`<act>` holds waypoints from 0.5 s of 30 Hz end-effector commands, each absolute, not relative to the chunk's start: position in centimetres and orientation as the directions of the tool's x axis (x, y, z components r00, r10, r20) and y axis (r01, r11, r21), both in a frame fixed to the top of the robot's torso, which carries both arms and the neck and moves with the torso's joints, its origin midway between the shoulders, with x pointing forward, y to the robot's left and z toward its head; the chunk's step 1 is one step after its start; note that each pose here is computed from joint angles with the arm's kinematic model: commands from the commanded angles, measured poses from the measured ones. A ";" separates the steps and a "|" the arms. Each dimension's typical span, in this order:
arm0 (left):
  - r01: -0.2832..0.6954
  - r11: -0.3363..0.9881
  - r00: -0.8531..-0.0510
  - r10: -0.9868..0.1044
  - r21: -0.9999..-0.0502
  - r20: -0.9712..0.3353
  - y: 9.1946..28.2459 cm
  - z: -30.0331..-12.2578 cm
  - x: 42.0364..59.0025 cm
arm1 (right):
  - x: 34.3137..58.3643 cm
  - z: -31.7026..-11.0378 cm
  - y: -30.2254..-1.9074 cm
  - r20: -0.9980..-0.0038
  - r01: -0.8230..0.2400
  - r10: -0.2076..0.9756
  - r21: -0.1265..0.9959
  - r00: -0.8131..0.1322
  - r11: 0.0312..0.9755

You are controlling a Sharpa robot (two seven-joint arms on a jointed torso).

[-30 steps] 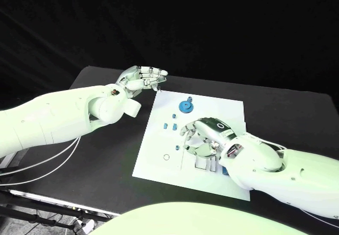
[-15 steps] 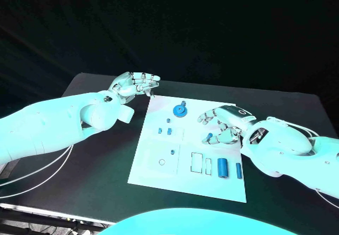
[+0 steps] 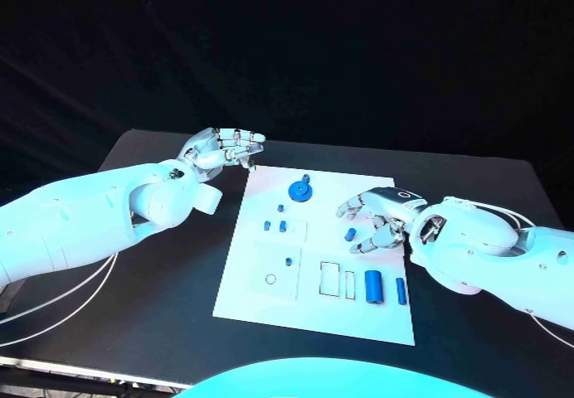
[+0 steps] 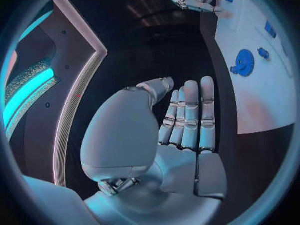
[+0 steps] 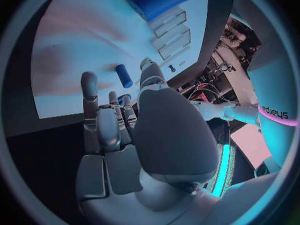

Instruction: Assemble the parts on the task board

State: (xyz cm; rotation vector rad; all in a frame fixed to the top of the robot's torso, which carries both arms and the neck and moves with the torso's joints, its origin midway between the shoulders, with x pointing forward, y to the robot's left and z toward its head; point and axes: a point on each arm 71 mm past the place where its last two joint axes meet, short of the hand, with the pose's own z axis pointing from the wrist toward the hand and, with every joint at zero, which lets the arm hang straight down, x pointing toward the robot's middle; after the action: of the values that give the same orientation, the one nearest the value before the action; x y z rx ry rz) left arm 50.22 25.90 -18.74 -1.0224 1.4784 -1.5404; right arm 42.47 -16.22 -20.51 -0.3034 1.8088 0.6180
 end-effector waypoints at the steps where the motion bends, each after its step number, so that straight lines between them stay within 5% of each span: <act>1: -0.004 -0.052 -0.404 -0.914 -0.999 0.049 25.7 -18.6 50.2 | 42.4 -21.0 -16.1 -0.937 -0.501 0.052 0.231 -0.345 0.834; 15: -0.004 -0.050 -0.401 -0.915 -0.999 0.047 25.9 -18.7 50.2 | 42.7 -20.8 -16.0 -0.945 -0.496 0.121 0.266 -0.304 0.827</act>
State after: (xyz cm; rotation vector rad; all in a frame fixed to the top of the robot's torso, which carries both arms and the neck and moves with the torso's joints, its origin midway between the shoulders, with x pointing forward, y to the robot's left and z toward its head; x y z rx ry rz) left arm 50.23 26.06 -18.78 -1.0243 1.4785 -1.5357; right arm 42.66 -16.05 -20.96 -0.2960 1.8122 0.6117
